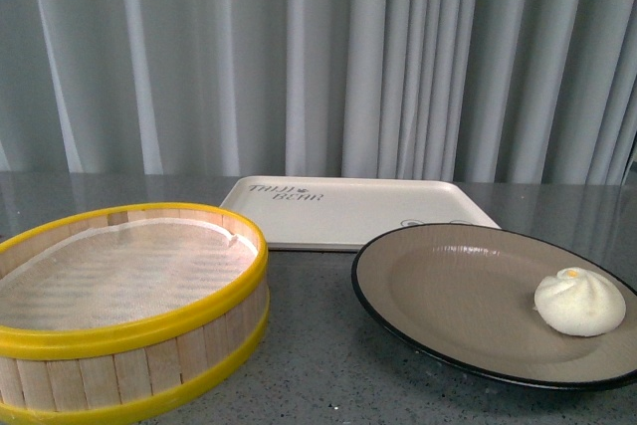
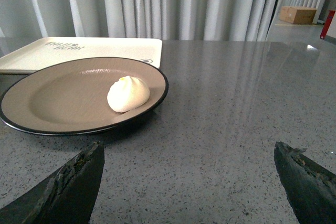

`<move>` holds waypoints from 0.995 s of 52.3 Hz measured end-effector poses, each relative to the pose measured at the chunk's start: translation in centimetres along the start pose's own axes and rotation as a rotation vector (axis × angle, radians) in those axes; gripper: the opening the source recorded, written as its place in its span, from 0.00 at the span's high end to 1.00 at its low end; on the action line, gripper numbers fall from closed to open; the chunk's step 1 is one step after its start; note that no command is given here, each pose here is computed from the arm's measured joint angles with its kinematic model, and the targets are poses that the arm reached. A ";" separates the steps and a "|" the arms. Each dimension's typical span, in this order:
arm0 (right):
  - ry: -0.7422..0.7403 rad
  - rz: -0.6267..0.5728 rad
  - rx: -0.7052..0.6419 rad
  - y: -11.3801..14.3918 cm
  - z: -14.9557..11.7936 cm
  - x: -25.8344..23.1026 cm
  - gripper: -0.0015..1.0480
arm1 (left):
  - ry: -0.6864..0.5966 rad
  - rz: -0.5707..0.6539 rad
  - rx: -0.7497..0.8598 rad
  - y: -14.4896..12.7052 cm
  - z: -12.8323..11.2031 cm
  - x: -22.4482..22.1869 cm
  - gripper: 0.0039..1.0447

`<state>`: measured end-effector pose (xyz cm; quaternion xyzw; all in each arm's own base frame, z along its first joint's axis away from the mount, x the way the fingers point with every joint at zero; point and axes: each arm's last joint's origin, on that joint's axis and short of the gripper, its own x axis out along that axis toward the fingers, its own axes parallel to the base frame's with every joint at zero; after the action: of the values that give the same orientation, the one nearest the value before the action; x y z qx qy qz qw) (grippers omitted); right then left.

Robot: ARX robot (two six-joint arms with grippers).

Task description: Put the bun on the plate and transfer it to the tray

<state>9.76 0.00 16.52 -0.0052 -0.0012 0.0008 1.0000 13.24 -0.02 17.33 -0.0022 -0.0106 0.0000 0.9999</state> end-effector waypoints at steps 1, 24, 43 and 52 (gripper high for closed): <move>0.000 0.000 0.000 0.0 0.0 0.0 0.08 | -0.001 0.000 0.000 0.0 0.0 -0.1 0.96; 0.000 0.000 0.000 0.0 0.0 0.0 0.08 | -0.007 0.000 0.000 0.0 0.3 -1.4 0.96; 0.000 0.000 0.000 0.0 0.0 0.0 0.08 | -0.008 0.000 0.000 0.0 0.2 -2.3 0.96; 0.000 0.000 0.000 0.0 0.0 0.0 0.08 | 0.021 -0.001 0.000 0.0 -0.1 -3.0 0.96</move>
<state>9.76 0.00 16.52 -0.0052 -0.0012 0.0008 1.0000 10.20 -0.02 17.14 -0.0022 -0.0001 -0.0006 1.0000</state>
